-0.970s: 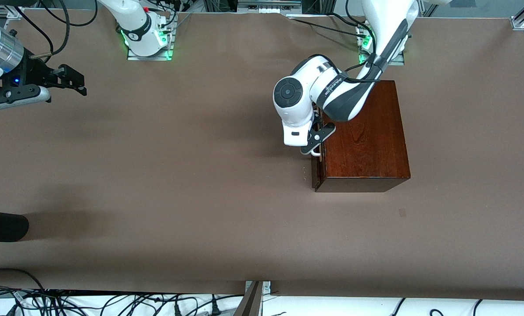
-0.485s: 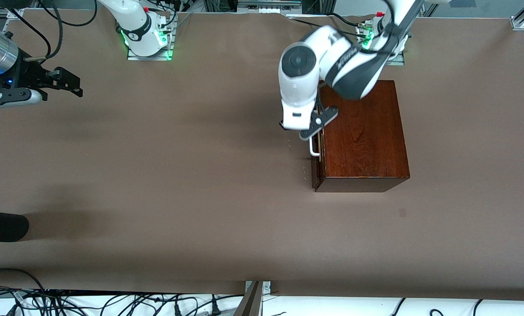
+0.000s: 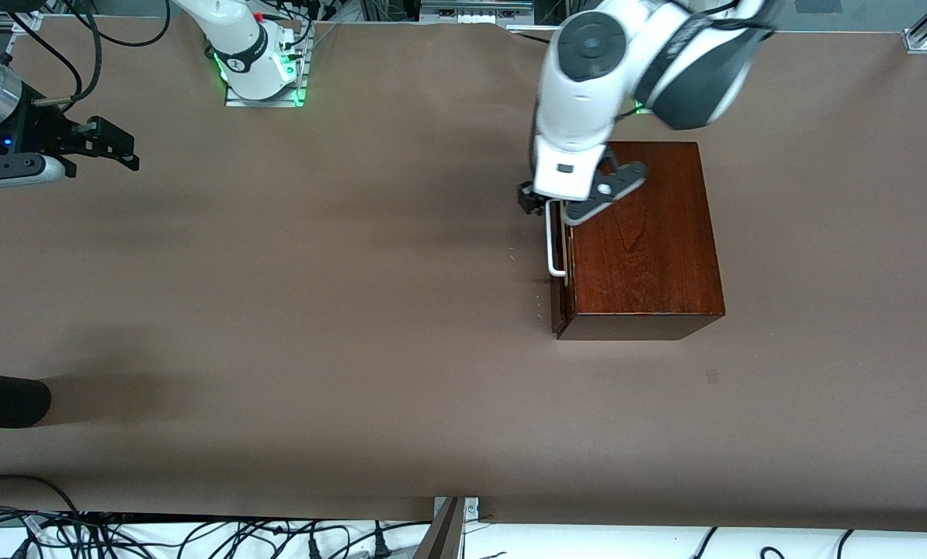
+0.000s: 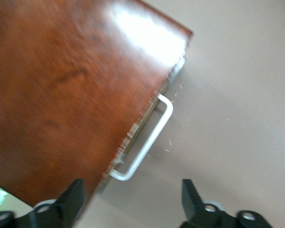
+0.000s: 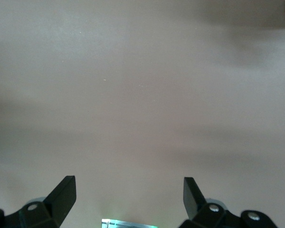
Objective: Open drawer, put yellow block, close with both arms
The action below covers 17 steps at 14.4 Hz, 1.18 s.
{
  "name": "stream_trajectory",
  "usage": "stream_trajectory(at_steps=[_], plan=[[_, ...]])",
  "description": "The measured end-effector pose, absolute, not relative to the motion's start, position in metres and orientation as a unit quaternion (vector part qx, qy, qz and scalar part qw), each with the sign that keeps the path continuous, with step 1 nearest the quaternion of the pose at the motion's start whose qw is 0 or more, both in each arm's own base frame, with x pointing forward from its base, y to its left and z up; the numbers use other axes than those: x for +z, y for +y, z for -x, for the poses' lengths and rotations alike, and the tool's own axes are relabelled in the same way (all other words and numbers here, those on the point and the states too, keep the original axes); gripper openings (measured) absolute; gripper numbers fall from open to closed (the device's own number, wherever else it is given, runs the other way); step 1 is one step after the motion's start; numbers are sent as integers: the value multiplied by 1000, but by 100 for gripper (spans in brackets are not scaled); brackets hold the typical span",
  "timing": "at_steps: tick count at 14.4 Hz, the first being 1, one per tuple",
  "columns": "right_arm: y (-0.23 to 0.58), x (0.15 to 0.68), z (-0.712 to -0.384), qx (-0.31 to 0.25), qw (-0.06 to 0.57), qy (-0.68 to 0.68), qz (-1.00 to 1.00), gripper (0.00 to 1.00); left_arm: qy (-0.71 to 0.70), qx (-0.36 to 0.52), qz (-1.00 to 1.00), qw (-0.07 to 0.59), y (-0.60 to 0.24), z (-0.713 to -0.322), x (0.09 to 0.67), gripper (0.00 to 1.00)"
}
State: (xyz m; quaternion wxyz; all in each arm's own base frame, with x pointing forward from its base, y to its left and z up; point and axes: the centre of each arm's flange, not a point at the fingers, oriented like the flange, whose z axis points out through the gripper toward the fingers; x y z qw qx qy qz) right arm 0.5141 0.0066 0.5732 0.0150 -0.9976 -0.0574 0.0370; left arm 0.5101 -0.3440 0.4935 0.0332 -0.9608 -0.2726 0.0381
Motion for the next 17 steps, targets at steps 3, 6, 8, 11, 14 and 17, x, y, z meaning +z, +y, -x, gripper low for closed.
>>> stream_trajectory(at_steps=[3,6,8,11,14,17], plan=[[9,580,-515,29,15,-74,997,100,-213,54,975,30,-277,-525,527,100],[9,587,-516,23,15,-100,995,100,-153,55,986,35,-217,-529,558,100],[9,587,-516,24,15,-100,995,100,-117,53,991,35,-177,-531,577,100],[9,591,-515,24,15,-90,996,100,-64,51,996,30,-118,-535,593,100],[9,596,-513,19,14,-85,996,100,-19,51,998,25,-75,-538,599,100],[6,602,-511,14,7,-84,996,100,6,51,998,21,-50,-540,601,100]])
